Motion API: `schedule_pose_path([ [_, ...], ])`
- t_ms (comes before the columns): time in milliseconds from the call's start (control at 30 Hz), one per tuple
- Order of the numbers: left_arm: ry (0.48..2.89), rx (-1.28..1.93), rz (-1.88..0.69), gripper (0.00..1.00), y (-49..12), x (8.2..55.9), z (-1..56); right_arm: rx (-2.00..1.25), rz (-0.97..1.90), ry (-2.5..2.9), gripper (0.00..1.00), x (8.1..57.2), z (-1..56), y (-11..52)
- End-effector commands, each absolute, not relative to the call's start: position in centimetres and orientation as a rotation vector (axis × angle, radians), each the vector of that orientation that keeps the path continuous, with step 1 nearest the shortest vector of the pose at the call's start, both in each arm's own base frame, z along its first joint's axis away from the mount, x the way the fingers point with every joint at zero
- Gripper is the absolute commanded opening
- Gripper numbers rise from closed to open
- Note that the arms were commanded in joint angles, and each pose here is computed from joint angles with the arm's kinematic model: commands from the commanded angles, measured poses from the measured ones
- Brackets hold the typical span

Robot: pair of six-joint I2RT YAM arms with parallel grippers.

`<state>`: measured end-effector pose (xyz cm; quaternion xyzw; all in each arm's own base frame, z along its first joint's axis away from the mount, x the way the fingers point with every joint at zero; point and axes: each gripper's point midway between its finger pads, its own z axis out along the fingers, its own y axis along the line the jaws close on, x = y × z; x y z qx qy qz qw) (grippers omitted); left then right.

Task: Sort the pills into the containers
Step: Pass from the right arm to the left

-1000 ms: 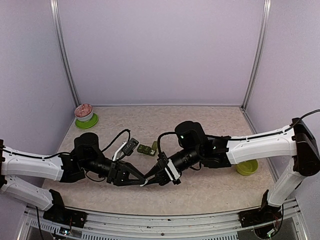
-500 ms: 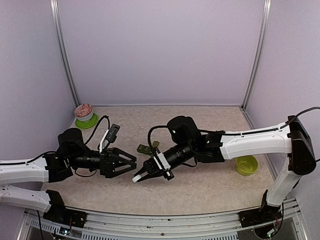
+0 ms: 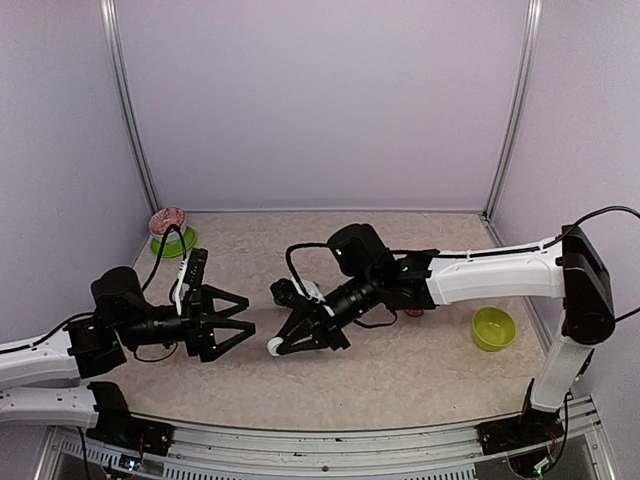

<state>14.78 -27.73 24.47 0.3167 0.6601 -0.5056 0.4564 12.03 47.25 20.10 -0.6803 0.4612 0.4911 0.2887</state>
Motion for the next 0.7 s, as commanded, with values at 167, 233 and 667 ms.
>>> schedule_pose_path([
  [167, 1.674, 0.895, -1.189, 0.80, -30.1, 14.3, 22.8, -1.649, 1.417, 1.422, 0.12, 14.7, 25.0, 45.3],
  [233, 1.660, 0.926, -1.199, 0.77, -30.9, 13.7, 23.2, -1.630, 1.393, 1.463, 0.12, 15.3, 25.0, 45.2],
  [667, 1.662, 0.939, -1.156, 0.52, -32.6, 14.8, 23.4, -1.624, 1.437, 1.492, 0.13, 15.1, 24.8, 44.9],
])
